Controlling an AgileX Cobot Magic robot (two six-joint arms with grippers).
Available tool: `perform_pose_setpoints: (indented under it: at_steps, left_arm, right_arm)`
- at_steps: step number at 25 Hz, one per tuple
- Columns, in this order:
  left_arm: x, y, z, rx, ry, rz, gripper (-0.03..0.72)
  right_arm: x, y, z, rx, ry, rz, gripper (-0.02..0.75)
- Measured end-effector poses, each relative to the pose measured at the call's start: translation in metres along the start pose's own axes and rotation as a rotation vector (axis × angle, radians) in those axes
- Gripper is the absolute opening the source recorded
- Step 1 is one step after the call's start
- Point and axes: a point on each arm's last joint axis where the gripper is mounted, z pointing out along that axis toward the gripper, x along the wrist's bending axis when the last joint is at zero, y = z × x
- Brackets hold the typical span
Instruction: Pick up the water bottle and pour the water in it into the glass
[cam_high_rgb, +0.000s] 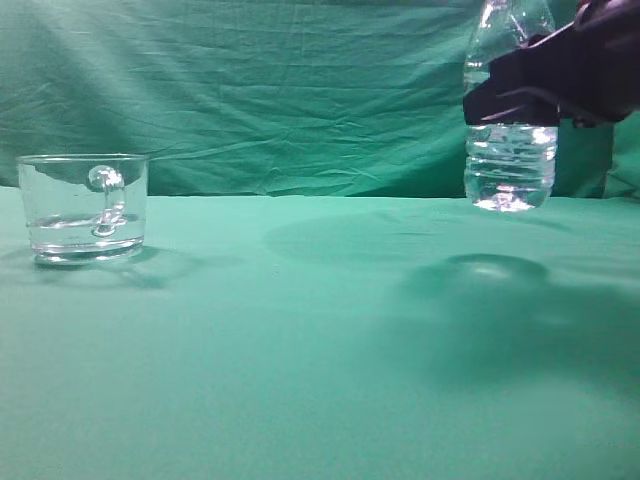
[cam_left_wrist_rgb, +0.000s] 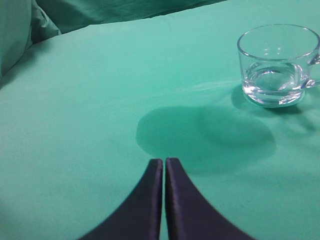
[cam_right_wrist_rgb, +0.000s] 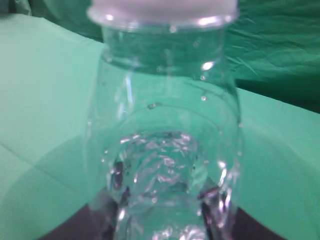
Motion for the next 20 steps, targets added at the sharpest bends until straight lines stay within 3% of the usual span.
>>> perform_pose_setpoints:
  at_steps: [5,12,18,20]
  left_arm:
    - [0.0,0.0,0.0,0.0,0.0,0.0,0.0]
    - [0.0,0.0,0.0,0.0,0.0,0.0,0.0]
    - [0.0,0.0,0.0,0.0,0.0,0.0,0.0]
    - [0.0,0.0,0.0,0.0,0.0,0.0,0.0]
  right_arm:
    - [0.002,-0.026,0.009,0.023,0.023,0.022,0.267]
    - [0.002,-0.028,0.01,0.034,0.023,0.007,0.267]
    - [0.001,-0.03,0.01,0.05,0.003,0.017,0.51]
    - [0.001,-0.029,0.01,0.045,0.003,0.017,0.516]
